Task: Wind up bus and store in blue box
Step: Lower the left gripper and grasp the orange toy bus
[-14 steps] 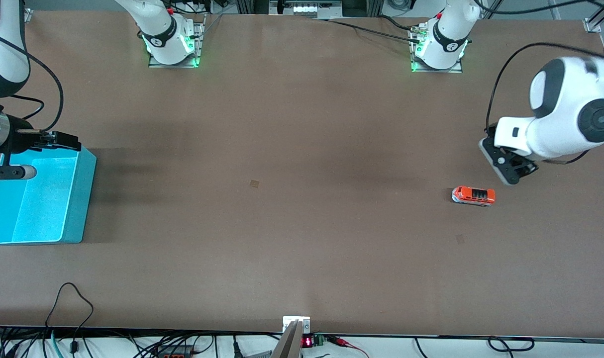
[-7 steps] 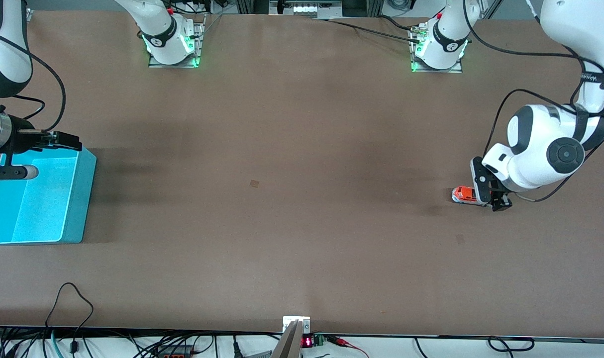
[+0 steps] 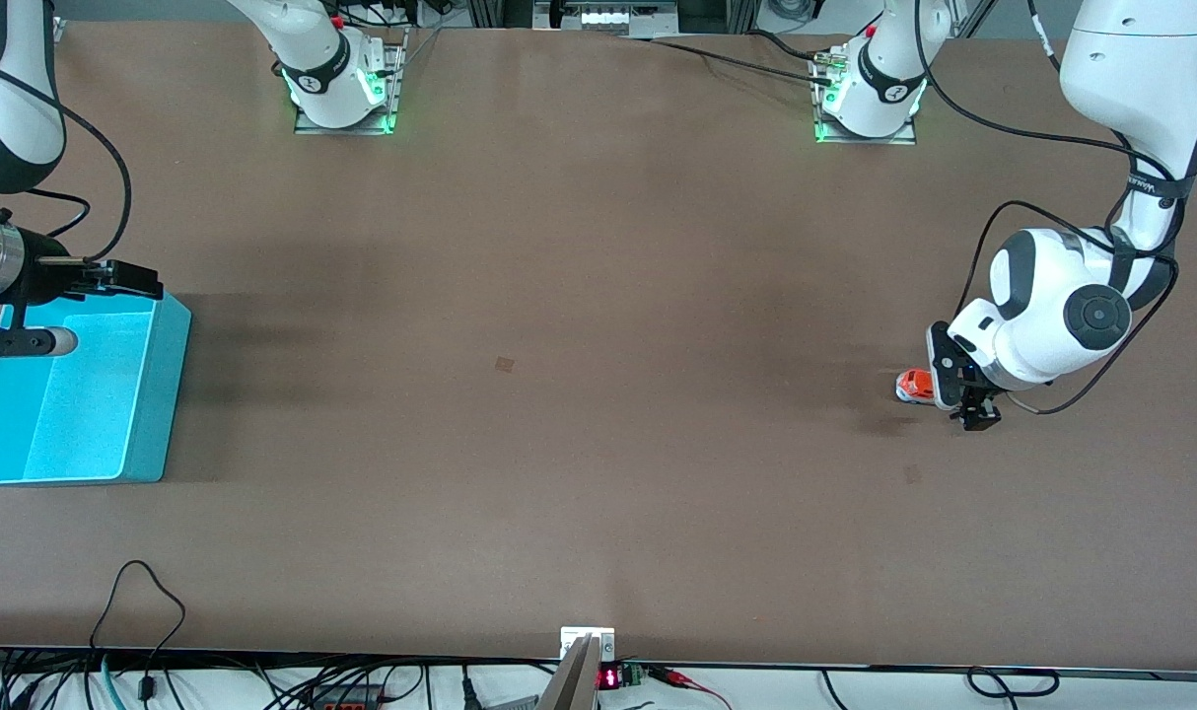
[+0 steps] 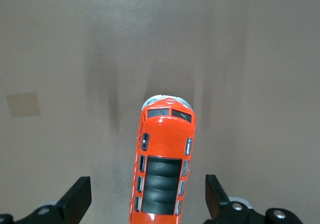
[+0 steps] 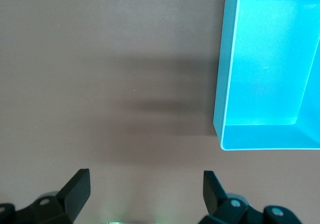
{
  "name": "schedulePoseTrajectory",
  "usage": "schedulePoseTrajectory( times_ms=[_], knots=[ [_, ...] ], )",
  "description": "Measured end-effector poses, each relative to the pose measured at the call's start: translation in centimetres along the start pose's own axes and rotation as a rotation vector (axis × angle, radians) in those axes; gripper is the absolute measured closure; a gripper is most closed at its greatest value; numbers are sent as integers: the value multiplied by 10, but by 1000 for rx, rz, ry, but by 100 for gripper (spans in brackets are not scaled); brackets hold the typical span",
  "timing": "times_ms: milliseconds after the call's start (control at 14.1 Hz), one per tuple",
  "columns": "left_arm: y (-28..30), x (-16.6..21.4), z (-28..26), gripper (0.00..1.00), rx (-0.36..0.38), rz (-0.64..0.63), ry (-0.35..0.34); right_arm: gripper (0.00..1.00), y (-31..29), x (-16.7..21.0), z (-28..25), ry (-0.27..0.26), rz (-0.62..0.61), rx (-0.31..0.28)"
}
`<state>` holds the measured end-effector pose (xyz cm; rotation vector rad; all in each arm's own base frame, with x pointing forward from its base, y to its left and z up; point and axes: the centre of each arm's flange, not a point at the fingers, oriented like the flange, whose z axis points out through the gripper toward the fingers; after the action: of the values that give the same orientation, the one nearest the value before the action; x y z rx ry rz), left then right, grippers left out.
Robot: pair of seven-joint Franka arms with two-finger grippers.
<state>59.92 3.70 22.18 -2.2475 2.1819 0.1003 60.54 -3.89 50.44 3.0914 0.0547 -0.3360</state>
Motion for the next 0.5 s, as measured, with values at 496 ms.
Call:
schedulePoseTrajectory(
  times_ms=[496],
  knots=[
    [7, -5, 19, 29, 11, -1, 5, 0, 0, 0, 0, 0, -1, 0]
  ],
)
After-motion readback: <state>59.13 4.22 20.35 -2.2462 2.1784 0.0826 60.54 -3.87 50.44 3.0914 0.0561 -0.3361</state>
